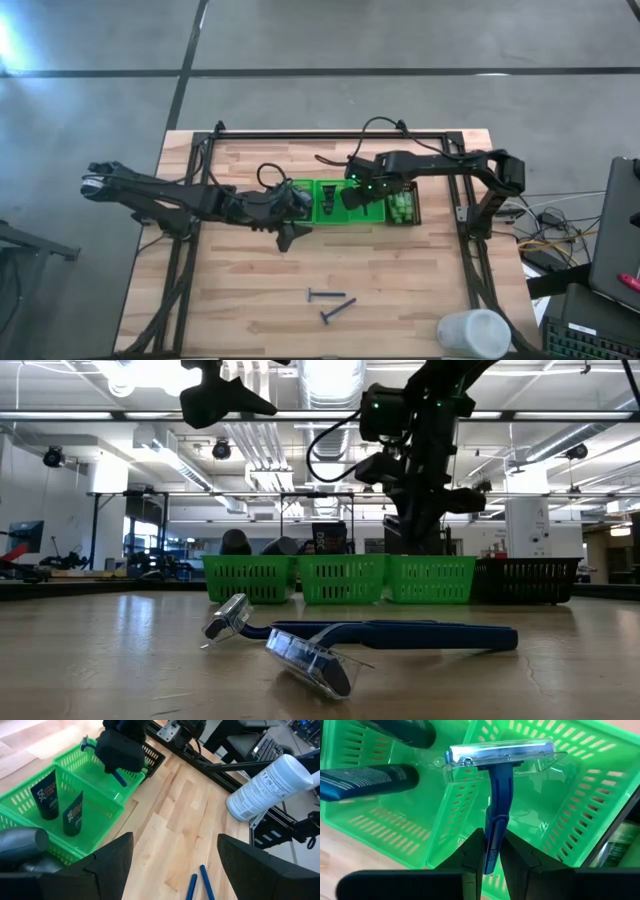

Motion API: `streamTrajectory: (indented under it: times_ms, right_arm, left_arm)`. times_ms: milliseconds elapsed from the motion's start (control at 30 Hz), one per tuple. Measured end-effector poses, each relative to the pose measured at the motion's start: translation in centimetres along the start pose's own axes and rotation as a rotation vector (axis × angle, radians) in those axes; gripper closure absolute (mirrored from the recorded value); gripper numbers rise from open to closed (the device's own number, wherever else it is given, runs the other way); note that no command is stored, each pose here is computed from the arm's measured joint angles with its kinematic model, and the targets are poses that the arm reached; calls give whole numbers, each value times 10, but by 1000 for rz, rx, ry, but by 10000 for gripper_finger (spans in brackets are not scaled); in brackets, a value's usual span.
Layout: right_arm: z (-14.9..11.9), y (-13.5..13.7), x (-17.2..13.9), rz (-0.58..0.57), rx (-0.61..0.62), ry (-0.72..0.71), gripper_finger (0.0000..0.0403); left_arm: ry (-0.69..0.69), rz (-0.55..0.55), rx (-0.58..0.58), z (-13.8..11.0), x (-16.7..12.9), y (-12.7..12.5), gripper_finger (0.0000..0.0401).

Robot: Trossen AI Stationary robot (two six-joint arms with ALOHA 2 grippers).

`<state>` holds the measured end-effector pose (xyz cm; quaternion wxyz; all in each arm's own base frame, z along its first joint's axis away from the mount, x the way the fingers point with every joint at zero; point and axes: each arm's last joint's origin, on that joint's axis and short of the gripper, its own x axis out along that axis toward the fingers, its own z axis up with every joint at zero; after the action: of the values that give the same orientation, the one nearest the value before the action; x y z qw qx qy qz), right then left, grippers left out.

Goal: Pick & Place Travel size toiletries
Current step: Put the razor into the right green bin

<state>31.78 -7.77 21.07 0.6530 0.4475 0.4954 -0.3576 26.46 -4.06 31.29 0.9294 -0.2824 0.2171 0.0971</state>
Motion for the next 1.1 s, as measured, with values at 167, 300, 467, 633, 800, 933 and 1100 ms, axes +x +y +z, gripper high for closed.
streamTrajectory:
  times_ms: [167,300,467,633,800,933,1100]
  right_arm:
    - [0,-2,1,9,-10,31,314]
    - [-1,-5,4,1,-11,49,272]
    - [-5,-3,-7,-21,-32,-47,223]
    - [-37,13,-55,86,-242,-197,195]
    - [-107,35,-81,248,-639,-176,187]
    - [-170,53,-70,302,-788,-95,190]
    - [-227,79,-32,309,-929,-41,196]
  left_arm:
    - [1,-1,-5,0,0,0,110]
    - [1,-4,-11,-1,0,-1,110]
    - [4,-7,-18,-1,0,-2,110]
    - [44,-40,76,-8,-2,-8,110]
    - [86,-117,207,-18,-10,-20,110]
    - [121,-112,244,-23,-17,-21,110]
    - [168,-89,265,-27,-27,-17,110]
